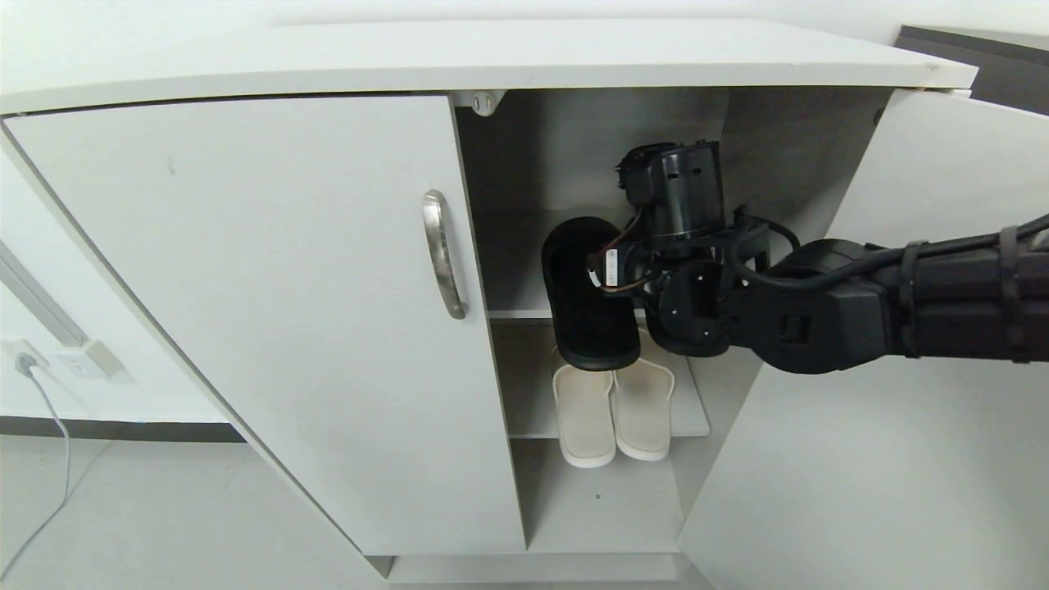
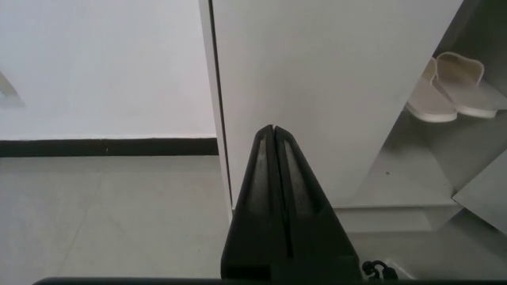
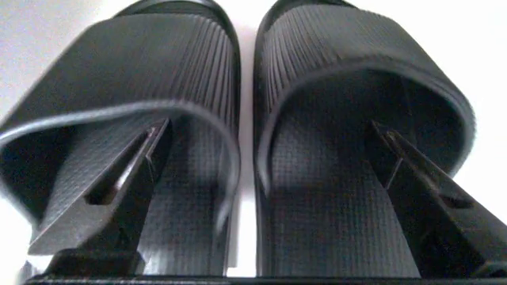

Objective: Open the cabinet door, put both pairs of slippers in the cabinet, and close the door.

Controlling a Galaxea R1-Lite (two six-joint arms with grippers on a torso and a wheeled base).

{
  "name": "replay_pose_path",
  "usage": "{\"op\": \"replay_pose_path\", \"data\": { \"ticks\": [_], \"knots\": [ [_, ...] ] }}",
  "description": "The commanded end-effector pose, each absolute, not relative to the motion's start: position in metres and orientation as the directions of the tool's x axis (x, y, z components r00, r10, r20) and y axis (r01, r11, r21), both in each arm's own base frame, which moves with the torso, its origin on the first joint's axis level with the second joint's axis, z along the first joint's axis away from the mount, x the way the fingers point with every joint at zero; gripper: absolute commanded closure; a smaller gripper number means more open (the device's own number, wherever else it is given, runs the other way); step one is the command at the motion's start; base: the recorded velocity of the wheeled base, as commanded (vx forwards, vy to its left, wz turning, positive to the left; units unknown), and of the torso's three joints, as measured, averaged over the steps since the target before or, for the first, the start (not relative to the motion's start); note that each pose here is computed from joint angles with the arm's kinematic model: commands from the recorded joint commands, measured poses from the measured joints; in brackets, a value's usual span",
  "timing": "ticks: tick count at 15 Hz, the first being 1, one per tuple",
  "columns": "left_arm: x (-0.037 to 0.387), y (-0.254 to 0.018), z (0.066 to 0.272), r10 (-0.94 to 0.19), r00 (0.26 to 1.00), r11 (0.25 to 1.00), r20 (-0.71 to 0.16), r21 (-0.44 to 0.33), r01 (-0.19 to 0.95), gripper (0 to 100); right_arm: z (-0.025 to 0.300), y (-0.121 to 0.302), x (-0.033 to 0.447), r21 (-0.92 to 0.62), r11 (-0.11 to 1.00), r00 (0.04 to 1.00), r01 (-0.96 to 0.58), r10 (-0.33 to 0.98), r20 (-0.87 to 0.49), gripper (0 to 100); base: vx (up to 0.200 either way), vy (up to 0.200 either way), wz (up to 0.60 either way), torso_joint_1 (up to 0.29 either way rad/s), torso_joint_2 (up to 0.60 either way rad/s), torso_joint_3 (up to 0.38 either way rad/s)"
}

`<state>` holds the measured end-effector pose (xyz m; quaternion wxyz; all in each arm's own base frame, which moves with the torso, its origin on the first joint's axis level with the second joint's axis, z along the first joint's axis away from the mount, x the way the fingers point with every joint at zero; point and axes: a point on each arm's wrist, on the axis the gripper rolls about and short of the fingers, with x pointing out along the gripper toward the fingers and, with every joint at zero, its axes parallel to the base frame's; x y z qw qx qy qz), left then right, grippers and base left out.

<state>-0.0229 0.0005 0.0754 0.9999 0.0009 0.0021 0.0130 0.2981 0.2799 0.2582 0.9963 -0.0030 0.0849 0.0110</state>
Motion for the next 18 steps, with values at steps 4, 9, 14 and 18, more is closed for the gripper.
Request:
{"op": "replay_pose_path", "data": {
  "ticks": [4,9,14,18],
  "knots": [
    [-0.023,0.001,0.075,0.026,1.0,1.0,-0.005,0.002,-0.026,100,0.276,0.267,0.242,0.025,0.995,0.985,-0.093,0.096,-0.145,0,0.0,0.0,0.0,0.0,0.0,0.0],
    [-0.023,0.001,0.075,0.026,1.0,1.0,-0.005,0.002,-0.026,100,0.251,0.254,0.19,0.034,0.976,0.965,-0.217,0.22,-0.143,0,0.0,0.0,0.0,0.0,0.0,0.0],
    [-0.023,0.0,0.075,0.025,1.0,1.0,-0.005,0.003,-0.025,100,0.242,0.229,0.154,0.051,0.943,0.934,-0.33,0.334,-0.125,0,0.0,0.0,0.0,0.0,0.0,0.0],
    [-0.023,0.0,0.075,0.025,1.0,1.0,-0.005,0.003,-0.025,100,0.239,0.231,0.154,0.049,0.939,0.929,-0.341,0.344,-0.134,100,0.0,0.0,0.0,0.0,0.0,0.0]
  ]
}}
